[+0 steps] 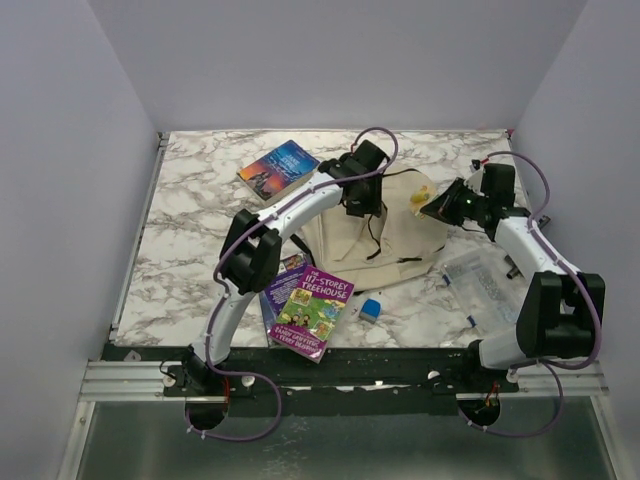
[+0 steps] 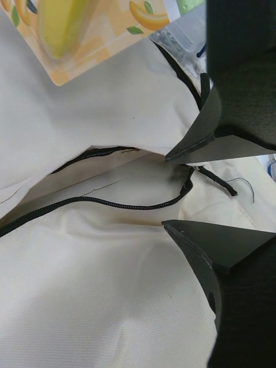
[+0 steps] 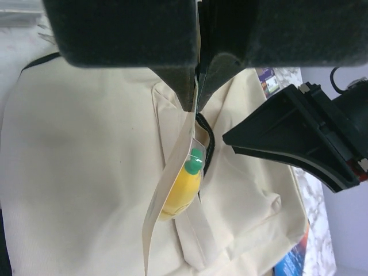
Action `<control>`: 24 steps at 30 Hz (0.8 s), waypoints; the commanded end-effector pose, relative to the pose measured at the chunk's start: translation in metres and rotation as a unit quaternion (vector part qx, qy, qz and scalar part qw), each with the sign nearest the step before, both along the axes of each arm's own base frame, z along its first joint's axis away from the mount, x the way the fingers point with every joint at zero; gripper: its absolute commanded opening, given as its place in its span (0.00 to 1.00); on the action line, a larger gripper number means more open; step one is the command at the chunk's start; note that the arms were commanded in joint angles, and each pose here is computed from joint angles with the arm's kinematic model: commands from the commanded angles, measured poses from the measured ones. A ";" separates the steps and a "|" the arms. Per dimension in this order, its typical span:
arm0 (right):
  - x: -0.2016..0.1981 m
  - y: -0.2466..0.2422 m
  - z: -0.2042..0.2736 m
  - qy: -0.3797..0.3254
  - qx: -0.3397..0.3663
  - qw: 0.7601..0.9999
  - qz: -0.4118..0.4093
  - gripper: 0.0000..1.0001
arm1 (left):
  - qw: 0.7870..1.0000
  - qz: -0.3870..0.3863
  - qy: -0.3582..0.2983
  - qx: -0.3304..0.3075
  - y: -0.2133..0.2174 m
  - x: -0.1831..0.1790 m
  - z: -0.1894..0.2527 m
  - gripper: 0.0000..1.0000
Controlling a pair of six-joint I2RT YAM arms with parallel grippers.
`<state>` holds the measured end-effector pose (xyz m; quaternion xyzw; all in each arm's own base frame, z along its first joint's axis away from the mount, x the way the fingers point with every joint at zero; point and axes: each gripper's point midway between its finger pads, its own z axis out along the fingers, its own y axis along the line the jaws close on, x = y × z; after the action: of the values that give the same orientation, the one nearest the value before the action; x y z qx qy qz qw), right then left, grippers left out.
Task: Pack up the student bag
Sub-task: Place the personal item in the student bag.
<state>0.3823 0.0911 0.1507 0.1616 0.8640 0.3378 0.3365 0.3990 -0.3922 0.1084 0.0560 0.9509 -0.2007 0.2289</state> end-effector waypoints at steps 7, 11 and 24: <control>-0.017 -0.002 0.013 -0.016 -0.023 1.000 0.011 0.01 | 0.997 0.059 0.045 0.024 -0.006 -0.007 -0.039 0.44; -0.023 -0.004 0.014 -0.017 -0.031 0.999 0.013 0.01 | 0.996 0.070 0.041 0.041 -0.002 -0.003 -0.048 0.44; -0.042 0.032 0.016 0.005 0.024 0.993 0.114 0.00 | 0.993 0.056 -0.099 0.012 0.008 0.013 0.012 0.00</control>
<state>0.3494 0.1008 0.1590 0.1114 0.8737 0.3502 0.3188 0.3981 -0.3892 0.0603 0.0194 0.9635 -0.1432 0.2252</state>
